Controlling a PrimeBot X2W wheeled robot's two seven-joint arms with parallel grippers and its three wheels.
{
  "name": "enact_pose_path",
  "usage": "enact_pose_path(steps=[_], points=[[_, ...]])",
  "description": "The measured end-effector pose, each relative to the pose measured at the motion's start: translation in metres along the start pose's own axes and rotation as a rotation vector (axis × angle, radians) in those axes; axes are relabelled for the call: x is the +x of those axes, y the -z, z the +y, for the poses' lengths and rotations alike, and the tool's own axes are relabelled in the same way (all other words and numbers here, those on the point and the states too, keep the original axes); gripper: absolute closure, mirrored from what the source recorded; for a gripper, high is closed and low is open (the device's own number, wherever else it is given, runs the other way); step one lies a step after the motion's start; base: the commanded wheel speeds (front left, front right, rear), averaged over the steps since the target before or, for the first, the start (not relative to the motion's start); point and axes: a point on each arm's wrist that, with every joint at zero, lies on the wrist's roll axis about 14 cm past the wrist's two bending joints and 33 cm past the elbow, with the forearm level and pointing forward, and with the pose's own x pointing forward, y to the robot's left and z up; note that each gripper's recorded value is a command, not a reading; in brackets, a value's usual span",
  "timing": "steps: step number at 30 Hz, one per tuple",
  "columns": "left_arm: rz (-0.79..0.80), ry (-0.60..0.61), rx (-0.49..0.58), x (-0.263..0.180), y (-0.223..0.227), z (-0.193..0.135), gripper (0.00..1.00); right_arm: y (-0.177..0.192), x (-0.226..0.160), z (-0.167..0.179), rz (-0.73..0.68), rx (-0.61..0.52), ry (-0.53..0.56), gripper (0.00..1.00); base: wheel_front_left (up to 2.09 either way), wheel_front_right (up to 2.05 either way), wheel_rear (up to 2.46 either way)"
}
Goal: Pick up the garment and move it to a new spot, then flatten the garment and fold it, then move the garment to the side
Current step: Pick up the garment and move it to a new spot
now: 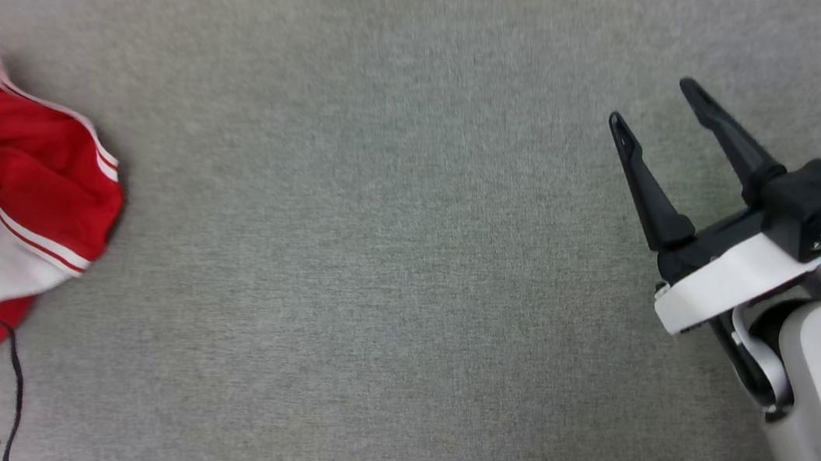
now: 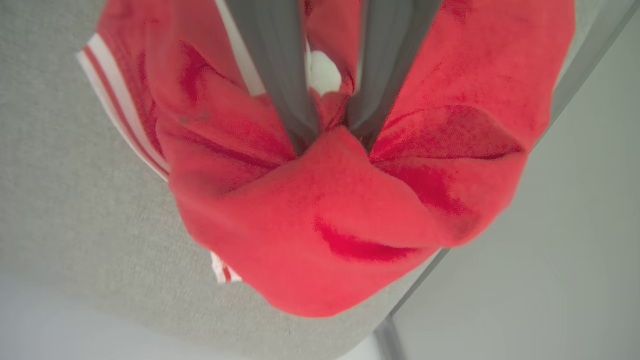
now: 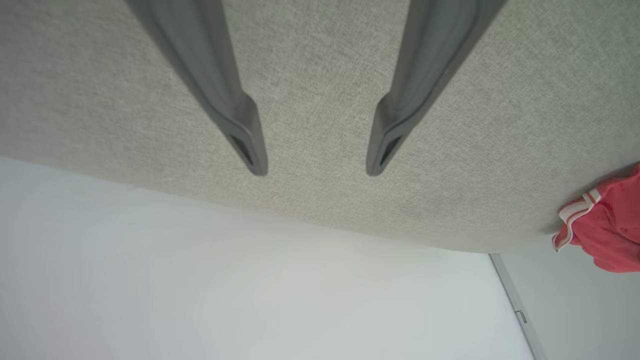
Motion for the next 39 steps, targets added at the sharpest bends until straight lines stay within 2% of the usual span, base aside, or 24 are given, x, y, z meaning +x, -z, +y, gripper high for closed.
enact_pose_path(steps=[5, 10, 13, 17, 21, 26, 31, 35, 39], points=[[-0.3, 0.027, 0.042, -0.038, -0.068, -0.002, 1.0, -0.018, -0.02, 0.002, -0.019, 0.01, 0.024, 0.0, 0.0, 0.0, 0.0], [-0.593, 0.093, 0.079, -0.092, -0.136, -0.021, 1.0, -0.04, -0.042, -0.001, -0.053, 0.0, 0.059, 0.0, 0.0, 0.0, 0.0], [-0.709, 0.16, 0.095, -0.124, -0.158, -0.043, 1.0, -0.055, -0.058, -0.003, -0.083, -0.005, 0.08, 0.0, 0.0, 0.0, 0.0], [-0.789, 0.289, 0.096, -0.16, -0.169, -0.087, 1.0, -0.069, -0.083, -0.008, -0.105, -0.001, 0.118, 0.0, 0.0, 0.0, 0.0], [-0.791, 0.444, 0.103, -0.183, -0.157, -0.143, 1.0, -0.077, -0.111, -0.02, -0.113, -0.008, 0.177, 0.0, 0.0, 0.0, 0.0], [-0.775, 0.686, 0.093, -0.22, -0.134, -0.23, 1.0, -0.086, -0.149, -0.045, -0.124, -0.02, 0.284, 0.0, 0.0, 0.0, 0.0], [-0.699, 0.914, 0.101, -0.252, -0.085, -0.308, 1.0, -0.088, -0.184, -0.067, -0.126, -0.023, 0.388, 0.0, 0.0, 0.0, 0.0], [-0.566, 1.038, 0.094, -0.259, -0.023, -0.348, 1.0, -0.084, -0.201, -0.079, -0.117, 0.006, 0.444, 0.0, 0.0, 0.0, 0.0], [-0.402, 1.075, 0.125, -0.246, 0.044, -0.363, 1.0, -0.075, -0.203, -0.084, -0.088, 0.014, 0.462, 0.0, 0.0, 0.0, 0.0]])
